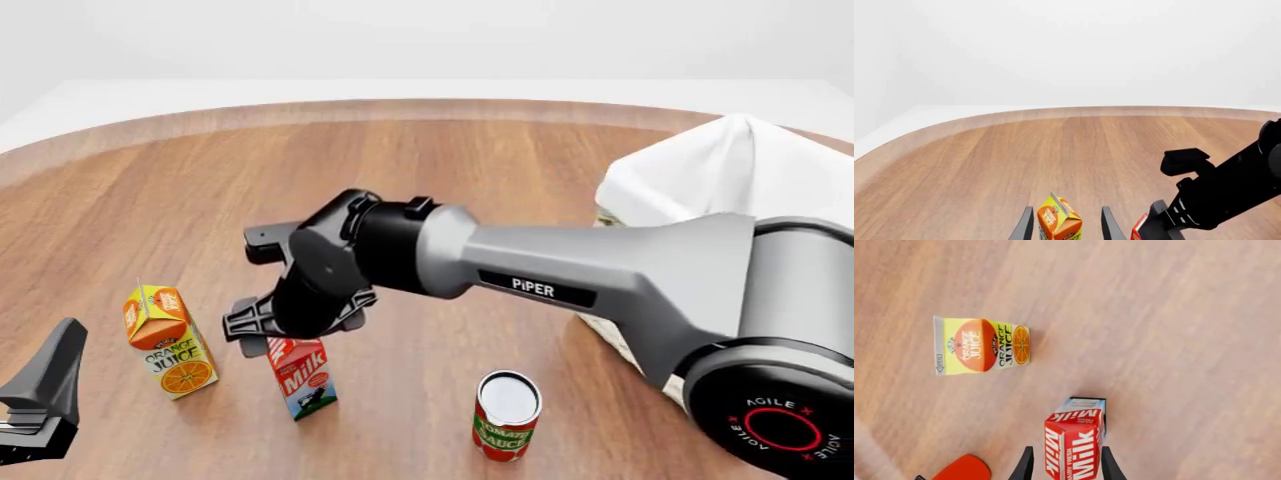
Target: Pick the milk and place it in the basket.
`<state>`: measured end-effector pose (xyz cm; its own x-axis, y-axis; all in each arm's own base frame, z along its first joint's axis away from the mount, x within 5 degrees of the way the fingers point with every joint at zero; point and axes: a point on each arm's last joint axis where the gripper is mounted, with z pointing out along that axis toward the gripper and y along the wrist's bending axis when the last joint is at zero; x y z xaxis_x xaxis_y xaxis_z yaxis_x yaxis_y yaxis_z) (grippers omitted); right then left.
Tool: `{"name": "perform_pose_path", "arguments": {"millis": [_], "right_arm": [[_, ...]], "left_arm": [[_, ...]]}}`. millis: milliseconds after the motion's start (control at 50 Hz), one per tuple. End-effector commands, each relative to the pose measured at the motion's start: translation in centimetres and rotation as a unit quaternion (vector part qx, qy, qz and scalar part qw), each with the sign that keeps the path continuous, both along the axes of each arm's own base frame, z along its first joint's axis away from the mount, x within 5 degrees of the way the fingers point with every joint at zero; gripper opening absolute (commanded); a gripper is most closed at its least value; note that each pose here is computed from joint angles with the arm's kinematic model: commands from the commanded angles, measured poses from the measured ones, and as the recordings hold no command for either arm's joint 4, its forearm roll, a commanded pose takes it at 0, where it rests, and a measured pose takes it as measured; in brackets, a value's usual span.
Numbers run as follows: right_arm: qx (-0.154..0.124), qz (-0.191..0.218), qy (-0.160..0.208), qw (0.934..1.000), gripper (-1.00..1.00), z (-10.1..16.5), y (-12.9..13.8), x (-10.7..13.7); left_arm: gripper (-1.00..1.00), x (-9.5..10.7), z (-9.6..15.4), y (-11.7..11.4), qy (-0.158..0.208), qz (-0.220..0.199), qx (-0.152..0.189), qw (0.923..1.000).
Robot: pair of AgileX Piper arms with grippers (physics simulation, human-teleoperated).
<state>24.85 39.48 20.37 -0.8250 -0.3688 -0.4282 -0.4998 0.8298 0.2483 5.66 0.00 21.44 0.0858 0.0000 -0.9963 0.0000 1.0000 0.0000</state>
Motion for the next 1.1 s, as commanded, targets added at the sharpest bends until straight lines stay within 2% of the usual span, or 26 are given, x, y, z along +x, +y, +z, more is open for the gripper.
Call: {"name": "perform_pose_path", "arguments": {"millis": [20,940,960,1100], "right_arm": [[-0.003,-0.001,0.003,1.0,1.0,-0.8,0.3,0.1],[-0.018,-0.005,0.02,0.9996,1.0,-5.0,1.2,-0.3],[-0.019,-0.006,0.021,0.9996,-1.0,-5.1,1.2,-0.4],[-0.021,-0.006,0.023,0.9995,-1.0,-5.3,1.1,-0.5]], "left_arm": [[1.0,0.0,0.0,0.0,0.0,0.0,0.0,1.0],[1.0,0.0,0.0,0.0,0.0,0.0,0.0,1.0],[1.0,0.0,0.0,0.0,0.0,0.0,0.0,1.0],[1.0,0.0,0.0,0.0,0.0,0.0,0.0,1.0]]}}
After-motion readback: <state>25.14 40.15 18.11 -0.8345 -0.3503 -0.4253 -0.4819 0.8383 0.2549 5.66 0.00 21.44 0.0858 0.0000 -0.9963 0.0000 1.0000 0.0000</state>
